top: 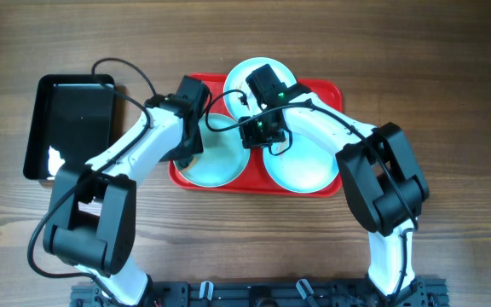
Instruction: Clean dirty plates on tray and stack at the side
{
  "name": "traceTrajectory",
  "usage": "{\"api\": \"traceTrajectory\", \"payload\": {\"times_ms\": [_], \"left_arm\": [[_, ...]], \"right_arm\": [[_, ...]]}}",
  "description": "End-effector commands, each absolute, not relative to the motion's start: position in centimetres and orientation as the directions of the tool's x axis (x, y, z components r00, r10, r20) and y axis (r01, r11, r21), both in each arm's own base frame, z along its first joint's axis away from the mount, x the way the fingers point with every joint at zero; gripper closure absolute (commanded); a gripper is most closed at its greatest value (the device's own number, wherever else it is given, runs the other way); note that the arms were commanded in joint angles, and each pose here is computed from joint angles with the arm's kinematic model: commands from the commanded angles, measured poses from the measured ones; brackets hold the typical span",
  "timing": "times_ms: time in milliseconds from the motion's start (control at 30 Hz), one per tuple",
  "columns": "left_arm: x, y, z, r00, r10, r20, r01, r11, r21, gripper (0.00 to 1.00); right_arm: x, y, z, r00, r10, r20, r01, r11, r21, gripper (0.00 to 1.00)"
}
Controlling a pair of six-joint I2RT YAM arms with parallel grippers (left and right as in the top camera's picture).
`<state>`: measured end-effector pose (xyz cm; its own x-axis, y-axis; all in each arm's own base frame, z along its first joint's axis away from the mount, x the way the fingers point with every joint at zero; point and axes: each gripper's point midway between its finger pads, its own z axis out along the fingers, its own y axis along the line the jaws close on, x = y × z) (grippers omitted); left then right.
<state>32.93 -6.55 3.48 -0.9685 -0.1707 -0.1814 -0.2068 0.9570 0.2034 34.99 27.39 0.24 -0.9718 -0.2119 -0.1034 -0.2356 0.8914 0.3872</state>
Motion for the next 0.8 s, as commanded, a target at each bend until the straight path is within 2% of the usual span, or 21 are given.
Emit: {"api": "traceTrajectory", "payload": {"times_ms": [0,233,467,633,767], "left_arm": [[35.6,-5.9,6.6,-0.944,-0.172,-0.283,-0.241,0.943,0.229,0.96],[36.6,-6.6,10.3,-0.919,-0.185,-0.348,-0.253,0.954,0.163,0.96],[36.1,-6.8,14.5,-0.879,-0.232,-0.416,-0.272,0.962,0.037,0.96],[35.6,-7.4,16.0,-0.882,-0.307,-0.357,-0.263,0.95,-0.166,0.96],[34.8,-8.3,15.6,-0.91,-0.304,-0.281,-0.237,0.94,-0.246,0.96]], "right_arm": [[34.9,26.5,-0.9,-0.974,-0.207,-0.089,-0.225,0.91,0.348,0.96],[35.4,26.9,0.7,-0.972,-0.202,-0.118,-0.232,0.903,0.361,0.96],[36.9,27.7,7.1,-0.949,-0.188,-0.252,-0.278,0.878,0.39,0.96],[37.7,26.9,12.4,-0.907,-0.165,-0.388,-0.312,0.881,0.355,0.96],[38.4,24.9,15.9,-0.859,-0.148,-0.491,-0.309,0.913,0.266,0.95]]}}
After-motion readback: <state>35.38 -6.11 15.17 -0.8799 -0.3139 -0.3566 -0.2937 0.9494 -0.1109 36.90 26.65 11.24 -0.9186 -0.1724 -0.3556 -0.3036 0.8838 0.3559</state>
